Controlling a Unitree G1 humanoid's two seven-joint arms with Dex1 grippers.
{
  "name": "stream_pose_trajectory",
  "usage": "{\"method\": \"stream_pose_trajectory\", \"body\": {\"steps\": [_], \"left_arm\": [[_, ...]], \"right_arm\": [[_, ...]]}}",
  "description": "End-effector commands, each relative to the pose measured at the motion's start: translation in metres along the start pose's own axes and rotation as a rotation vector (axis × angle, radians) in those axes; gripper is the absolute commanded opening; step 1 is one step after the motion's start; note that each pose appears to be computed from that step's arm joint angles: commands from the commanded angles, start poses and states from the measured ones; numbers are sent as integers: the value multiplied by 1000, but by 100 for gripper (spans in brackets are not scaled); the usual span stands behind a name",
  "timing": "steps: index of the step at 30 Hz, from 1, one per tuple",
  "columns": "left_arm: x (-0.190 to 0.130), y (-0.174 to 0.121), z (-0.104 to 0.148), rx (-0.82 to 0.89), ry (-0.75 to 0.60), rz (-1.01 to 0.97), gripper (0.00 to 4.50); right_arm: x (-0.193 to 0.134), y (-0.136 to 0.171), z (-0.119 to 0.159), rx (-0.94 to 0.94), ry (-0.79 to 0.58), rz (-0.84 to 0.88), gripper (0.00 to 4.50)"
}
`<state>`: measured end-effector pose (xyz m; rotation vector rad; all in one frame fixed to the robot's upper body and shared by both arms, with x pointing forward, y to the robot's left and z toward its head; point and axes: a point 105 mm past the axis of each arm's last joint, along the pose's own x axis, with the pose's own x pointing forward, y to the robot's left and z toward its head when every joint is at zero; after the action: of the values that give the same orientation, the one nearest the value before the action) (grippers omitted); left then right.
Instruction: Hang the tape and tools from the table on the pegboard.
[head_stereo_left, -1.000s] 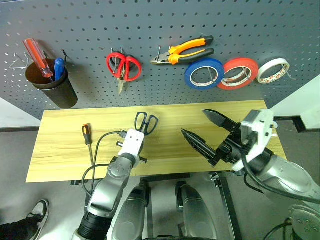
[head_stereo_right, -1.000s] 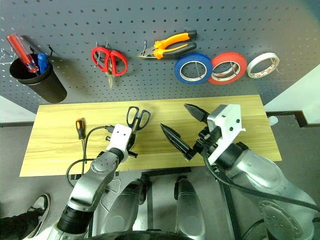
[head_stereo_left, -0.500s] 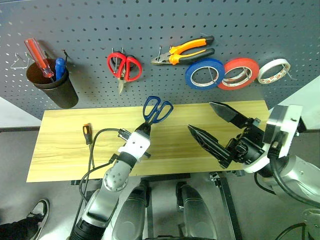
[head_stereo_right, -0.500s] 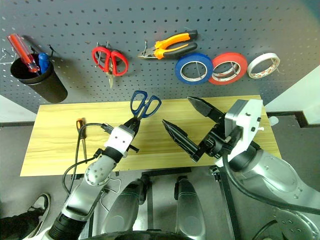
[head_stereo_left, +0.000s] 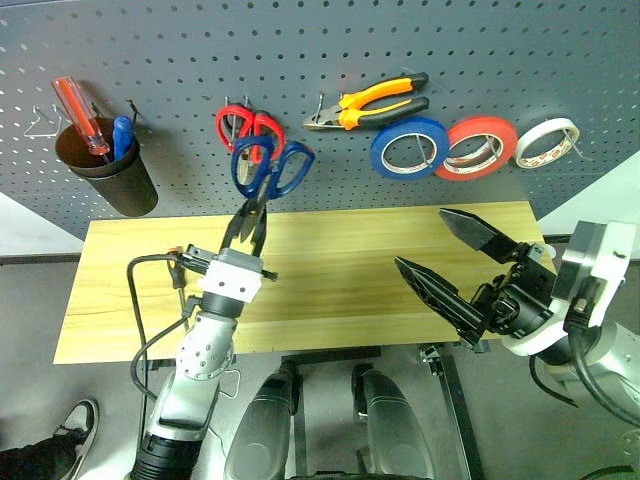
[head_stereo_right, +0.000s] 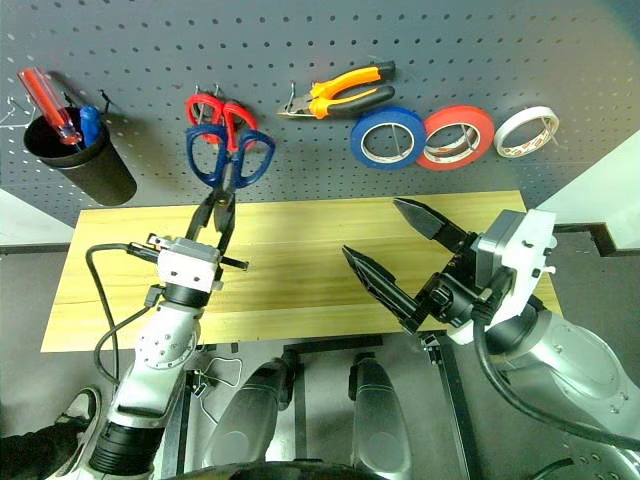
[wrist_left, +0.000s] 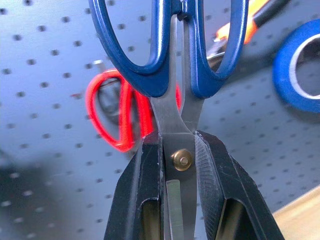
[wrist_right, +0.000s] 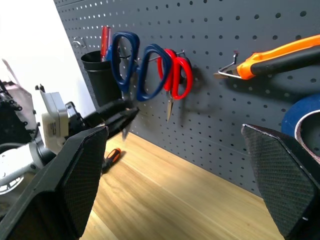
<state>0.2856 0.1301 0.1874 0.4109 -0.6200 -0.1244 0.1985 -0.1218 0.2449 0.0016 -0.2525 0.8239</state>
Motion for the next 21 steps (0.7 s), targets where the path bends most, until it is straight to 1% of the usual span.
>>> {"method": "stream_pose_trajectory", "body": {"steps": [1,8,13,18,21], "left_arm": [[5,1,-12,-46,56,0,57],[23,3,-30,-90,118,16,57],[34,5,-26,-81,80,17,51],[34,10,-28,-75,83,33,51],[32,8,-16,-62,25,14,51]], "right_arm": [[0,5,6,-29,-24,18,450],[0,4,4,-30,-10,15,450],[0,4,0,-29,13,8,450],[-2,2,-2,-30,21,-7,450],[-2,1,-4,-27,30,-11,450]]}}
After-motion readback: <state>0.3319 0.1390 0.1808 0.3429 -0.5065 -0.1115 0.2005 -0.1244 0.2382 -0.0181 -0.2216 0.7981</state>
